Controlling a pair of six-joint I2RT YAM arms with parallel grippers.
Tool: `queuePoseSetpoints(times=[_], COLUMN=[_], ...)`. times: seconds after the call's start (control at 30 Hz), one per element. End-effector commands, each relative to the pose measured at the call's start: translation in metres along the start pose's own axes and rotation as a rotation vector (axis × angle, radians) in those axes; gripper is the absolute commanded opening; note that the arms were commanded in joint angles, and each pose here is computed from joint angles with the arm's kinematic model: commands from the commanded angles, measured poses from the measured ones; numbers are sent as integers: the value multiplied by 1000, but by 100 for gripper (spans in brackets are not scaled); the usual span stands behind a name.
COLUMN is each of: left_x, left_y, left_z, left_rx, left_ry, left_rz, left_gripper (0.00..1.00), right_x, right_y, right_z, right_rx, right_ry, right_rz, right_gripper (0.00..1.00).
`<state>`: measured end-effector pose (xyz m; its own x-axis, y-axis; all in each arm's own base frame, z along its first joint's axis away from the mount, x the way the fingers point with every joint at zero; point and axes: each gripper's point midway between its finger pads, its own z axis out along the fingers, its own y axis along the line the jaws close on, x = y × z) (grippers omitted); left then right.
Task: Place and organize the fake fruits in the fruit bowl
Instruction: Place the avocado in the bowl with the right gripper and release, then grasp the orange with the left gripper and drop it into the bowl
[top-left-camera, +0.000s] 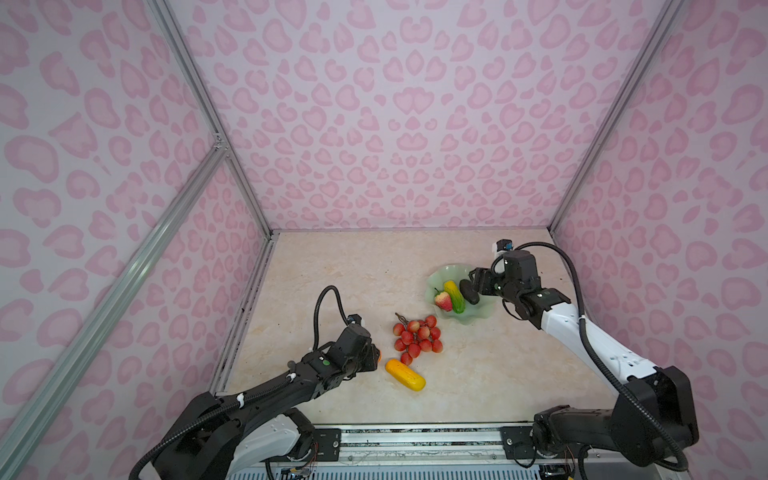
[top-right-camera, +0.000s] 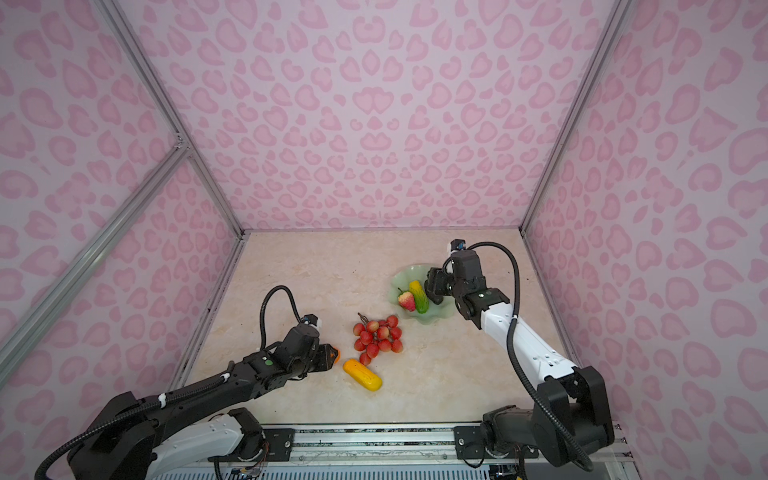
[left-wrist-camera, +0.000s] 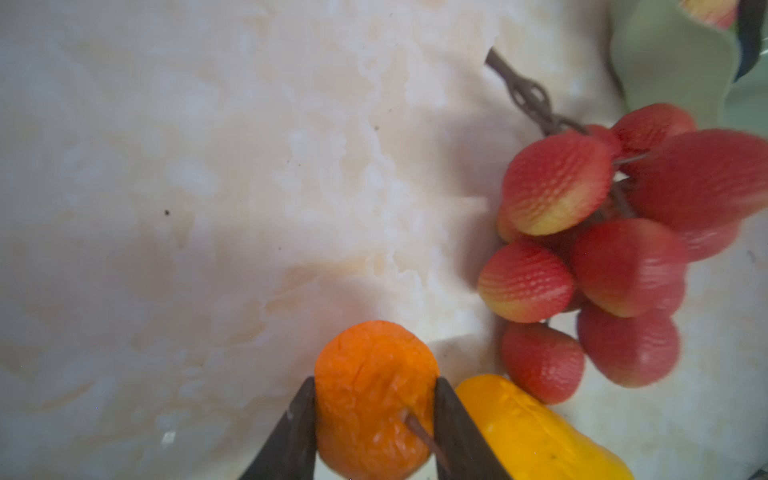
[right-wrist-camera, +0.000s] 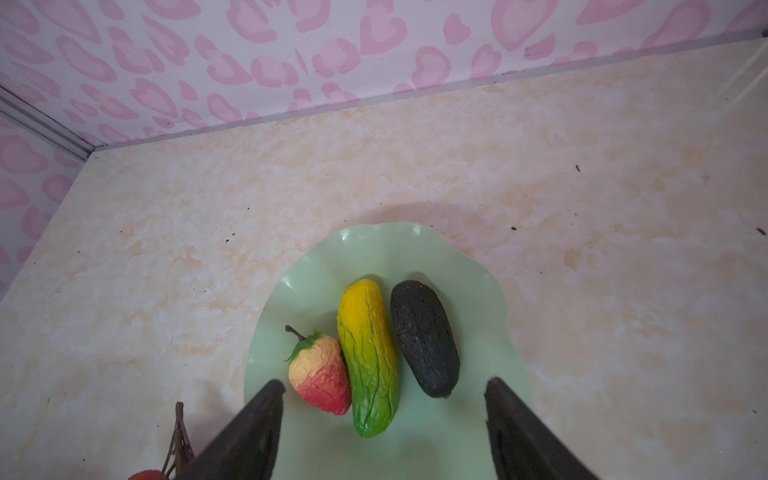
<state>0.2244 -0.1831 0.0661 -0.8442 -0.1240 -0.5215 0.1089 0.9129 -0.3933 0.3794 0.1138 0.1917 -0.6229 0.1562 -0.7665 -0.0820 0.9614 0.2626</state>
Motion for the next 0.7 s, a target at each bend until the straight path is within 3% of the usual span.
queuePoseSetpoints(times=[0.0, 0.13, 0.27, 0.53, 0.67], left_x=[-25, -62, -98, -154, -171], left_y=[-21, -52, -88, -157, -184], left_z=[-18, -38, -37, 26, 59], left_rx=[52, 123, 154, 193, 229], left_ry=[-65, -151, -184, -135, -118], left_rz=[59, 126, 220, 418, 453], left_gripper=[40, 40, 40, 40, 40], right_x=[7, 12, 7, -2, -3], right_y=[-3, -7, -8, -8, -7], right_z=[-6, -19, -33, -58, -66], right_rx=[-5, -5, -20, -15, -22], right_ry=[-17, -55, -133, -170, -167], right_rz=[6, 13, 36, 32, 30], right_gripper=[82, 96, 98, 98, 98])
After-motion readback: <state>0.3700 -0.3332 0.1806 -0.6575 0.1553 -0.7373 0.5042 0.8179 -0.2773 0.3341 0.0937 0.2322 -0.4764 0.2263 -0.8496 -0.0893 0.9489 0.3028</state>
